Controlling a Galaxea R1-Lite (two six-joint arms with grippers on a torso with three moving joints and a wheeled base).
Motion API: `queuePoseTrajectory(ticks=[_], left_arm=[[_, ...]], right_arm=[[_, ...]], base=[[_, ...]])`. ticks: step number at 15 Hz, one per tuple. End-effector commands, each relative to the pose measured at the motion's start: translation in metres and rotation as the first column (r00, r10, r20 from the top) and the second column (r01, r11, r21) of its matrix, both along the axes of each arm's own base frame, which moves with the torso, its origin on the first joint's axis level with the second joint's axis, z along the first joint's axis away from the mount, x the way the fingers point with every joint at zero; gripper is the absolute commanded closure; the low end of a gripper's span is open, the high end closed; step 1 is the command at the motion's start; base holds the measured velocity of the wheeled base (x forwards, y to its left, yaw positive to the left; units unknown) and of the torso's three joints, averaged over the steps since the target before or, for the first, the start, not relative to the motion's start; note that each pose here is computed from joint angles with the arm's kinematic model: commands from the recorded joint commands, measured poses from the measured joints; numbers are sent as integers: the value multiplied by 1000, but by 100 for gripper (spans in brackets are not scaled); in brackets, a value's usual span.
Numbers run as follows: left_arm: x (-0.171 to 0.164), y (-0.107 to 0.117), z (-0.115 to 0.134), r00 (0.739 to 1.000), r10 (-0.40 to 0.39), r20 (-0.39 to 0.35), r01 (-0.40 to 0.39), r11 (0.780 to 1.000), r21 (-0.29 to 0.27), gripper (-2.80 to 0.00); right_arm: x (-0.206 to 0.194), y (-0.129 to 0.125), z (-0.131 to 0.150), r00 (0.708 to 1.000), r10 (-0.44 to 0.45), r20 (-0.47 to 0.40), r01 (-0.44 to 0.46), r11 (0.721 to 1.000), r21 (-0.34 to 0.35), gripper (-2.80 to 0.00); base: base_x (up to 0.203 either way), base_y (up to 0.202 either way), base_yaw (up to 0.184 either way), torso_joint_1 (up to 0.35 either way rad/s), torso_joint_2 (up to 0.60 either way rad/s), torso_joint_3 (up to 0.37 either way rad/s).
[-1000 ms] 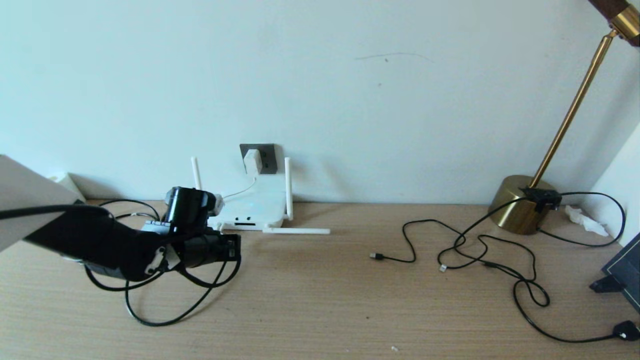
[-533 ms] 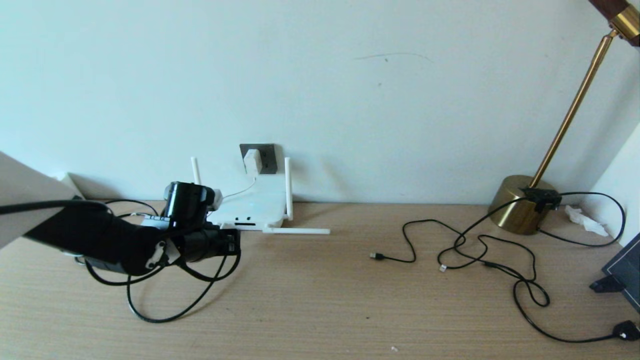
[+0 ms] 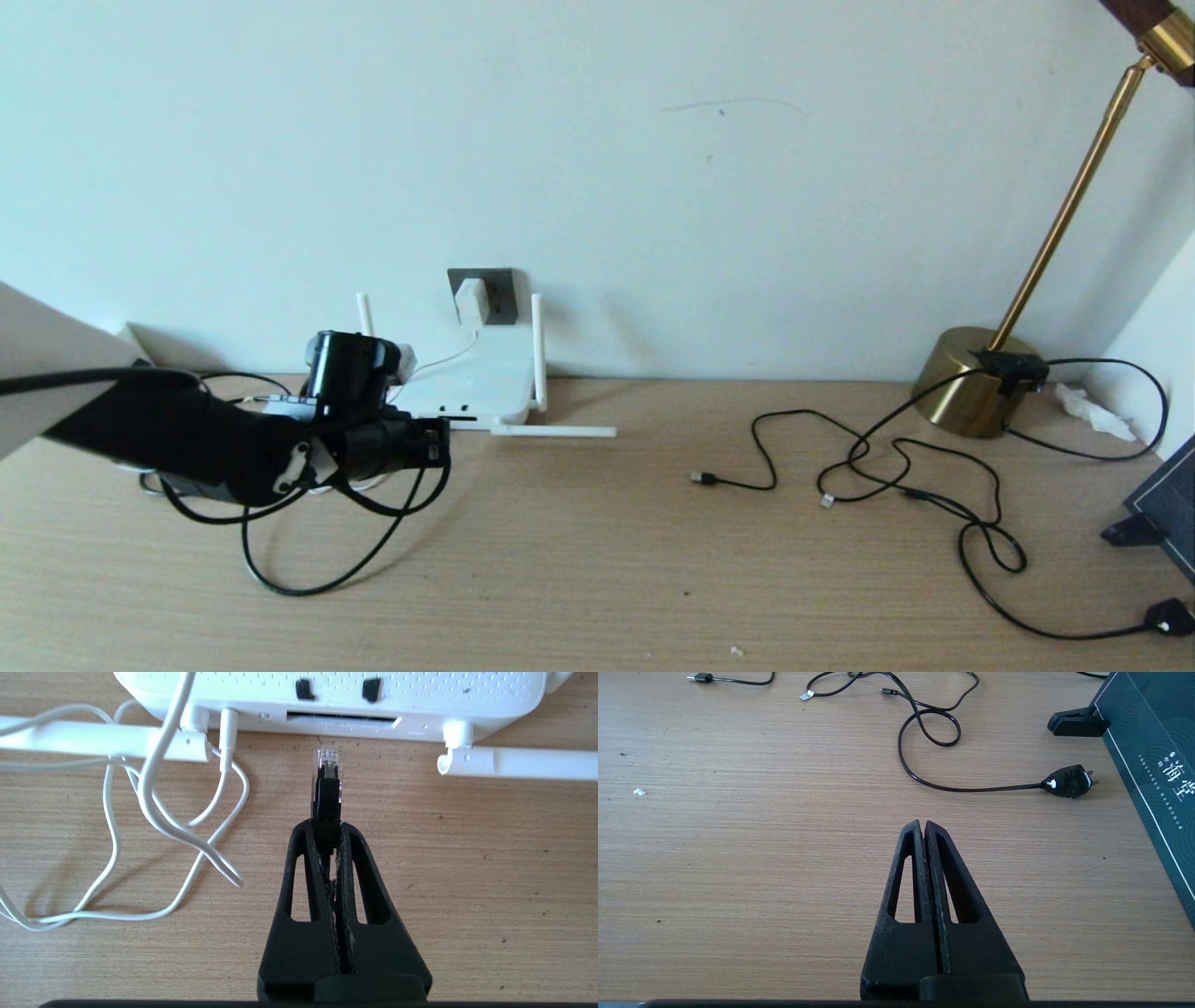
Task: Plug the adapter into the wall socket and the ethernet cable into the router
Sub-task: Align cable and router interface
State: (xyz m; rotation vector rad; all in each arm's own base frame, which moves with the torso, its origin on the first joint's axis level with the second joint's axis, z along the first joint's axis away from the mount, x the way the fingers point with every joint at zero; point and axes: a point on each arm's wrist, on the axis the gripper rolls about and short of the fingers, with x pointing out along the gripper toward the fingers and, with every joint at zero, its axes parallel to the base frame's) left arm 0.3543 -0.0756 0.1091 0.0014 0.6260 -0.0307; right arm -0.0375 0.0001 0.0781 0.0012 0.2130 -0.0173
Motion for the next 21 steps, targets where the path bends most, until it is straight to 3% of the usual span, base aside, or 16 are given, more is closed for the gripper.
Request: queuePoseTrajectory(ticks=[1,21], left_arm=[[0,0,2,1000,1,7,-1,1000,-2,0],[2,7,1,1000,-2,2,2,1000,-15,0]], right_arm=[[0,0,0,1000,0,-5,0,1000,0,0],[0,0,0,1000,0,-4,0,1000,2,0]], base=[[0,0,0,0,0,0],[0,0,0,0,0,0]])
